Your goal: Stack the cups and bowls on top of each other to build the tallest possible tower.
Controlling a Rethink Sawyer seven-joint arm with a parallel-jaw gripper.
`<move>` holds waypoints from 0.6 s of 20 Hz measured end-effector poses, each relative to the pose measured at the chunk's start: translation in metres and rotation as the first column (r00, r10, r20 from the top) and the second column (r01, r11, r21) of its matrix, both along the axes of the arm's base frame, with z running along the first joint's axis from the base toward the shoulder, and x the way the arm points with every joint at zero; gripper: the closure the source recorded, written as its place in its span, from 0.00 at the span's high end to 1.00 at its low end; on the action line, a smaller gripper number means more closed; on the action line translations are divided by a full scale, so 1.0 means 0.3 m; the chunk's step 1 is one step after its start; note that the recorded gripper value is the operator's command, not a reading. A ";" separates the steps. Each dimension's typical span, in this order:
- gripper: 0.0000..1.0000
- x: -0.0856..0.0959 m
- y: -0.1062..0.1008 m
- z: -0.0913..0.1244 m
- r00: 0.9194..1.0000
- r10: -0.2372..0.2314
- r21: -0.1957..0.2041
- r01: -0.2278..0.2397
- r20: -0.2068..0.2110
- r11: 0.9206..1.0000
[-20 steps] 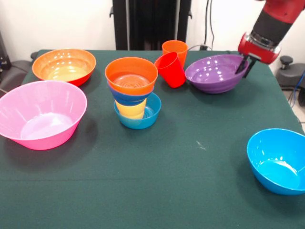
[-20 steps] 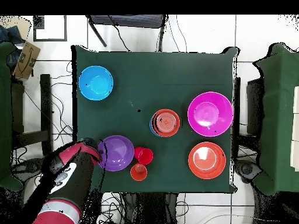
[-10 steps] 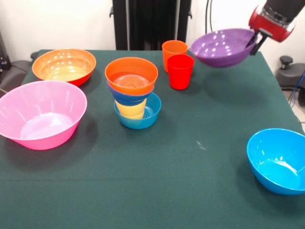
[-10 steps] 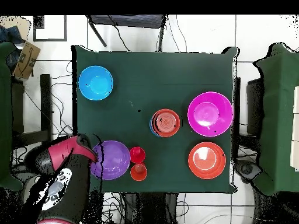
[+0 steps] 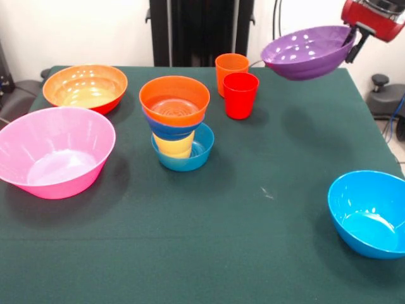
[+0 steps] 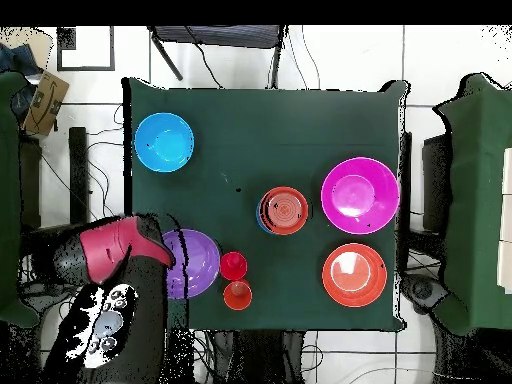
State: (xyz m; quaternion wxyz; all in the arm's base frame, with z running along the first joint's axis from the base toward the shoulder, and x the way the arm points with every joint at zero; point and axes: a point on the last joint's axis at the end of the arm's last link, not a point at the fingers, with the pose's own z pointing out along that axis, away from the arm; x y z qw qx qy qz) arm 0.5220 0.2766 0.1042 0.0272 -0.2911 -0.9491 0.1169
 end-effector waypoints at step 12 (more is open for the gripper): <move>0.00 0.167 -0.159 0.201 0.997 -0.075 -0.020 0.076 0.029 0.997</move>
